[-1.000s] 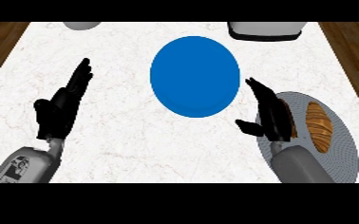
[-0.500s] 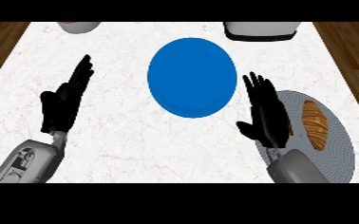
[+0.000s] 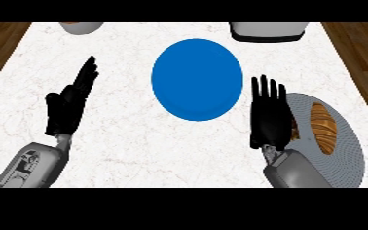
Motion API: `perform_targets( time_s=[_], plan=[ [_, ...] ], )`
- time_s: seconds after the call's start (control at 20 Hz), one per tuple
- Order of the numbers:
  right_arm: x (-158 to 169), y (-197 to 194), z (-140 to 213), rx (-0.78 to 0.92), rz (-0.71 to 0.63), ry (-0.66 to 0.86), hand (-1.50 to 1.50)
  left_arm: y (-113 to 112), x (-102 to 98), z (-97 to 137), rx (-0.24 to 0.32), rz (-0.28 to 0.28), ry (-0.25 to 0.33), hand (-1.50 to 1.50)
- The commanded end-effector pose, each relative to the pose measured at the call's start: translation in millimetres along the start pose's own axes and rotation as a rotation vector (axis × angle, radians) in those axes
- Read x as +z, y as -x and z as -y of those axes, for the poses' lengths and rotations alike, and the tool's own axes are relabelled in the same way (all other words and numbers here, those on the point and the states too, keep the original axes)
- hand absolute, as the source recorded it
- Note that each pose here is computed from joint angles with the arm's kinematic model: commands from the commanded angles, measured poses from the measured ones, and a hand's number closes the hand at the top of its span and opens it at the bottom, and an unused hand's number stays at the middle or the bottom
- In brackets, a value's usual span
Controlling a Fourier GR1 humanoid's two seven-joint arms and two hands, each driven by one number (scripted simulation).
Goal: Pick the sweet potato from the placemat and place it in the plate
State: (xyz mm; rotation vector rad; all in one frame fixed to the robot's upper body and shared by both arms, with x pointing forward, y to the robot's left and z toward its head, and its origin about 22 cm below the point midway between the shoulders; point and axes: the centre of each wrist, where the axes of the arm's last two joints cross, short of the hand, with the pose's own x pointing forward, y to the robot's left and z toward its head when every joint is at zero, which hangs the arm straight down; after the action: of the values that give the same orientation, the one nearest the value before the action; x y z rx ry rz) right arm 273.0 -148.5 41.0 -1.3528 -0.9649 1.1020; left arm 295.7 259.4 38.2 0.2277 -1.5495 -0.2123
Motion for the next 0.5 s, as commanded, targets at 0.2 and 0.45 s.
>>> perform_targets(
  time_s=[0.2,0.45],
  plan=[
    [-2,-2,42,0.094,-0.162,-0.163,-1.5,-16,-4,8,0.009,0.001,-0.004,0.0],
    [-24,17,38,0.069,-0.165,-0.193,-1.5,-13,-1,17,0.002,0.024,0.008,0.0]
  ],
)
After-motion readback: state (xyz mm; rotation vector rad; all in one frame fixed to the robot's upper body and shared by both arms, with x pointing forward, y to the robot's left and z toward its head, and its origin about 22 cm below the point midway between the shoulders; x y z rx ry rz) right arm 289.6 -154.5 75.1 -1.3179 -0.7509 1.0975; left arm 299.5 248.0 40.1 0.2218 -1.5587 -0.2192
